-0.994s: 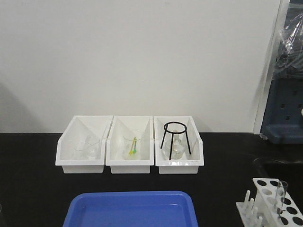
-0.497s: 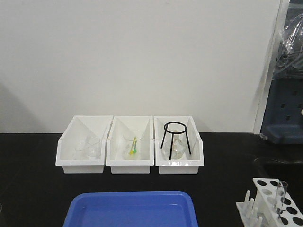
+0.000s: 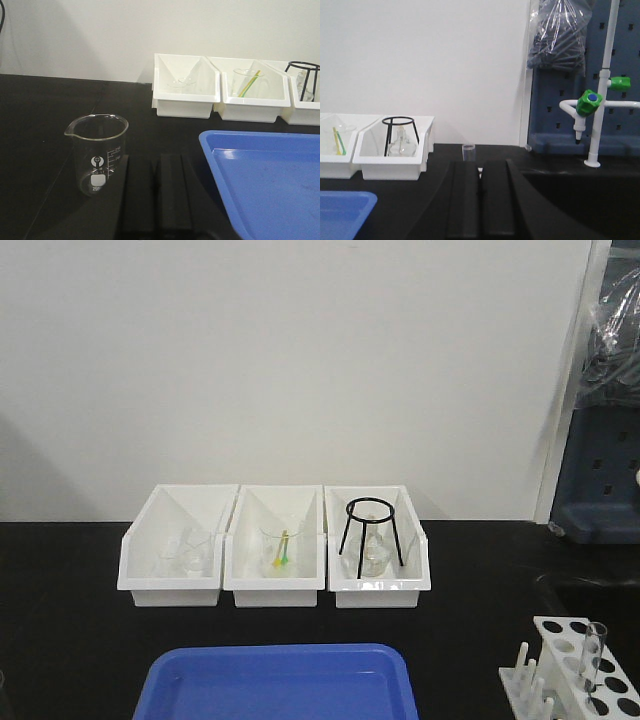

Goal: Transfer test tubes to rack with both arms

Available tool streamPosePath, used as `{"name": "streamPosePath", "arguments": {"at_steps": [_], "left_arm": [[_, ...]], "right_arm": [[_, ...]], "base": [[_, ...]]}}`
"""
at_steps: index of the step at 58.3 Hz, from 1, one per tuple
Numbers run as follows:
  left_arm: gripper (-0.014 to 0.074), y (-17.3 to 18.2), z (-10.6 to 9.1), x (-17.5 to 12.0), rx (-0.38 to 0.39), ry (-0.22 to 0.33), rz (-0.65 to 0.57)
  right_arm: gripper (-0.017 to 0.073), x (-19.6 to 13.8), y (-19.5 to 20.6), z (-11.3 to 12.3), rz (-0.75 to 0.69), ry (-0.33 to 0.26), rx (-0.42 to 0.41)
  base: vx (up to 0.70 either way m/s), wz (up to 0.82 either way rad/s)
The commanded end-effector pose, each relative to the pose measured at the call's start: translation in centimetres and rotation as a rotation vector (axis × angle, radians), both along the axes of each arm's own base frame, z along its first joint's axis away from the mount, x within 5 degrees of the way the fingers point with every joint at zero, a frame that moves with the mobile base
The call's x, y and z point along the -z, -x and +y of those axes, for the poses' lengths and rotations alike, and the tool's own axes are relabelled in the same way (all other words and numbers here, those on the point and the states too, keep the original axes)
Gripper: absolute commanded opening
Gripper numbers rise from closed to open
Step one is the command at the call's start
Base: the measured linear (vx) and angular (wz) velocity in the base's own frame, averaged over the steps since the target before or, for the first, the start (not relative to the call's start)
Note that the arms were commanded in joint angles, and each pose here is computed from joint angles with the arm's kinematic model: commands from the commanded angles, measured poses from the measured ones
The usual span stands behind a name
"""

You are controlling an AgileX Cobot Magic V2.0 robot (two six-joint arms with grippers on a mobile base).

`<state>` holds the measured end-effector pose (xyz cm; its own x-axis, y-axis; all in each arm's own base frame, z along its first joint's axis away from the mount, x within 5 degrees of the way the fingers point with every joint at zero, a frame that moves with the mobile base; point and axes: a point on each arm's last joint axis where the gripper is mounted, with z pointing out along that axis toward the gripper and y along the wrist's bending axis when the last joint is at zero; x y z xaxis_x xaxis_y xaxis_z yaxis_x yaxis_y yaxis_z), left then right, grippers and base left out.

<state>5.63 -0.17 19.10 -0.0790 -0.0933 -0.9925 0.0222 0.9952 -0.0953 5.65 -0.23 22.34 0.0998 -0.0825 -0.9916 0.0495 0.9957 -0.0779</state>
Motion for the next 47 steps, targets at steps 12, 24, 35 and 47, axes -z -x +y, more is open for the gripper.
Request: {"name": "streamPosePath", "arguments": {"at_steps": [12, 24, 35, 47], "left_arm": [[-0.0006, 0.2, 0.0, -1.7, -0.002, 0.012, -0.118], [-0.0006, 0.2, 0.0, -1.7, -0.002, 0.012, -0.118], [-0.0006, 0.2, 0.0, -1.7, -0.002, 0.012, -0.118], [-0.0006, 0.2, 0.0, -1.7, -0.002, 0.012, -0.118]], "right_arm": [[-0.0013, 2.6, 0.0, 0.2, 0.063, 0.006, -0.04], [-0.0012, 2.6, 0.0, 0.4, 0.058, 0.013, -0.064], [-0.0012, 2.6, 0.0, 0.4, 0.062, 0.013, -0.064], [-0.0012, 2.6, 0.0, 0.4, 0.062, 0.013, -0.064]], "base": [[0.0, 0.0], [0.0, 0.0], [0.0, 0.0], [0.0, 0.0]]}}
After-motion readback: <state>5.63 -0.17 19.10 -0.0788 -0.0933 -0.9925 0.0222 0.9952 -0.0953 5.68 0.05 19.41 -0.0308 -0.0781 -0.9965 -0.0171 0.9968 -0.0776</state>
